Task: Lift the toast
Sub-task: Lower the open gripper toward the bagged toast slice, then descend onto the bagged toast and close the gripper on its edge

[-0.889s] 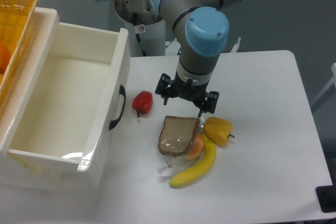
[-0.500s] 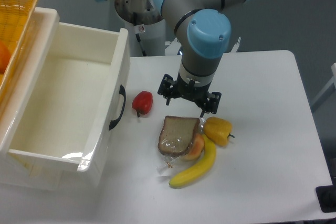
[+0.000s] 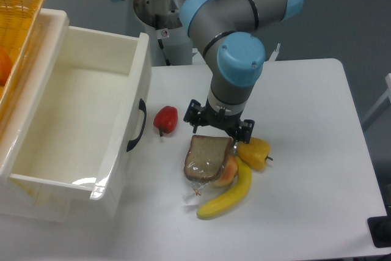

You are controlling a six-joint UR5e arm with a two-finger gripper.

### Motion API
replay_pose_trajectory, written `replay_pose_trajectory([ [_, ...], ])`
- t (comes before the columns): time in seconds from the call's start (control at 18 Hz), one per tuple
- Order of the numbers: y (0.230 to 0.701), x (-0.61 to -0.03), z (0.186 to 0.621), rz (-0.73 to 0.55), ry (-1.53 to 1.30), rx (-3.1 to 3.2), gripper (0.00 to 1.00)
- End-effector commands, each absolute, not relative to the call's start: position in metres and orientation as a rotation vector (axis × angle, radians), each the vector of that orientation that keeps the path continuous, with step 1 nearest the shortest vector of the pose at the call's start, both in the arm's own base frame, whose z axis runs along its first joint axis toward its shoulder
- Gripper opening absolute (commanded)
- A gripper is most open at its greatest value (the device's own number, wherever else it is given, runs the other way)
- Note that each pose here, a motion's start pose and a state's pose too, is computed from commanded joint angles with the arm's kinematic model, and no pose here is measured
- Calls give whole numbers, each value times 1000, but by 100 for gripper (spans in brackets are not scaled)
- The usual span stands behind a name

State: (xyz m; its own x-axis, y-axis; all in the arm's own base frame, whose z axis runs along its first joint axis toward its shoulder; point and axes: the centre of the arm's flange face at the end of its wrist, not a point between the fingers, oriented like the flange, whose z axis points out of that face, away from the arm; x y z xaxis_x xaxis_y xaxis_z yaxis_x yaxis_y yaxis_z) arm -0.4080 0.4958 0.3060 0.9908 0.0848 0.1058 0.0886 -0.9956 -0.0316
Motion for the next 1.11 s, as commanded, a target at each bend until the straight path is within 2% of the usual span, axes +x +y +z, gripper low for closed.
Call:
replay_pose_trajectory([
  [0.39,511,-418,261,-247,-58,-3113,100],
  [1.11,516,-436,231,-286,-21,-3082,100],
])
